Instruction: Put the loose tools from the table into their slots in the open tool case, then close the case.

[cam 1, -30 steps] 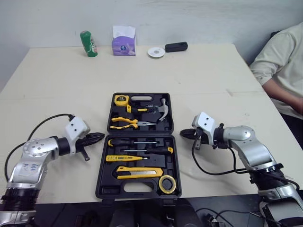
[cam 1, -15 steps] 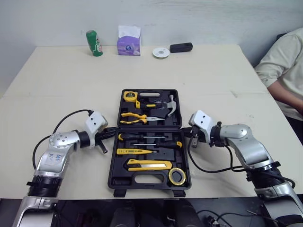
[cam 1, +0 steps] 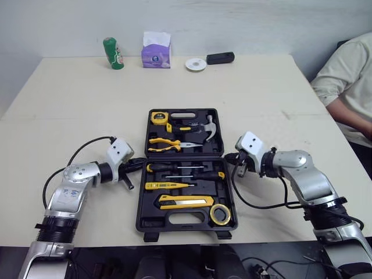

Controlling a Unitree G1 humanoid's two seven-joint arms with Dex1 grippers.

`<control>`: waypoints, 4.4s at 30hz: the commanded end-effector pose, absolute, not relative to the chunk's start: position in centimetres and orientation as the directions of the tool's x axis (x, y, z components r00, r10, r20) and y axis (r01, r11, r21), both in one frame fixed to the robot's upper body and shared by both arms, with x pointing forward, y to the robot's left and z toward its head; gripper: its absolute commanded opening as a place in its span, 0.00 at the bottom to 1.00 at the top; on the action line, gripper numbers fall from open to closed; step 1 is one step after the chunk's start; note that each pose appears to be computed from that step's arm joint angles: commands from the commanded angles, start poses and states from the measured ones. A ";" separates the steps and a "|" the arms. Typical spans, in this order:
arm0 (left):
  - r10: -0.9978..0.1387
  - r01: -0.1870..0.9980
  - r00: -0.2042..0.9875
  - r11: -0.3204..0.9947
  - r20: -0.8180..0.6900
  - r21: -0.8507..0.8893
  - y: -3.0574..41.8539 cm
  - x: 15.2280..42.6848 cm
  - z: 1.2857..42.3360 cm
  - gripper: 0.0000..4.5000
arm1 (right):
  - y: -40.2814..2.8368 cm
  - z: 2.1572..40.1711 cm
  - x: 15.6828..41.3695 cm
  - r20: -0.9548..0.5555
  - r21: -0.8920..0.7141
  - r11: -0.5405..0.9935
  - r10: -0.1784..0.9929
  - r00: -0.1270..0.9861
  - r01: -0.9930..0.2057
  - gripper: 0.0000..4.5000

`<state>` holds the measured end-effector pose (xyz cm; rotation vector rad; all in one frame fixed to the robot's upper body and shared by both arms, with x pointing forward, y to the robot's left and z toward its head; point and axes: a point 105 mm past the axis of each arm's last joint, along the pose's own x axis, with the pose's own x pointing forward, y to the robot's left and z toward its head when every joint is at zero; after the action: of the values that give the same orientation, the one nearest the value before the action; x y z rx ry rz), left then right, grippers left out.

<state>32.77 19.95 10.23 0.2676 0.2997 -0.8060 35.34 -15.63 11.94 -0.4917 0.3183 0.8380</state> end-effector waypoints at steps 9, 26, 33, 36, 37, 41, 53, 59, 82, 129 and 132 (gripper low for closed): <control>-0.519 0.500 0.795 0.854 -0.313 -0.147 23.4 33.8 15.2 0.85 | -17.2 17.1 35.7 -0.296 -0.059 0.782 0.580 0.759 -0.620 0.82; -0.445 0.356 0.788 0.893 -0.426 -0.275 19.4 36.6 15.3 1.00 | -11.0 17.9 38.7 -0.362 0.128 0.814 0.570 0.738 -0.566 0.99; -0.434 0.345 0.798 0.898 -0.419 -0.272 19.7 37.1 15.0 1.00 | -11.0 16.9 39.2 -0.388 0.102 0.823 0.550 0.740 -0.558 0.99; -0.436 0.348 0.794 0.897 -0.424 -0.272 19.5 37.1 14.7 0.88 | -11.0 16.7 39.4 -0.388 0.100 0.826 0.546 0.743 -0.555 1.00; -0.438 0.353 0.787 0.897 -0.435 -0.265 19.4 37.0 14.5 0.82 | -11.1 16.5 39.5 -0.390 0.094 0.830 0.539 0.747 -0.550 0.94; -0.434 0.360 0.774 0.901 -0.461 -0.244 19.2 36.8 13.7 0.73 | -11.1 16.0 39.5 -0.408 0.079 0.828 0.534 0.740 -0.554 0.82; -0.512 0.471 0.741 0.857 -0.434 -0.208 17.4 36.2 13.7 0.54 | -11.2 15.3 39.3 -0.431 0.032 0.832 0.511 0.743 -0.554 0.42; -0.509 0.475 0.741 0.859 -0.438 -0.193 17.2 36.0 13.4 0.10 | -11.2 15.3 39.2 -0.432 0.022 0.835 0.504 0.748 -0.550 0.00; -0.540 0.533 0.841 0.816 -0.036 0.221 16.2 39.0 21.6 0.04 | -10.2 22.6 40.5 0.011 -0.357 0.792 0.534 0.846 -0.495 0.00; -0.422 0.466 0.876 0.864 -0.231 0.188 29.6 28.9 17.2 0.49 | -18.5 12.5 20.2 -0.420 -0.111 0.433 0.795 0.437 -0.894 0.19; -0.458 0.506 0.857 0.834 -0.236 0.219 28.4 32.1 17.2 0.16 | -17.0 11.6 19.9 -0.422 -0.056 0.362 0.836 0.350 -0.931 0.00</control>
<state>31.17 28.81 16.96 0.2336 0.1870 -0.4945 20.43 -18.17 11.61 -0.3308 0.3594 1.1022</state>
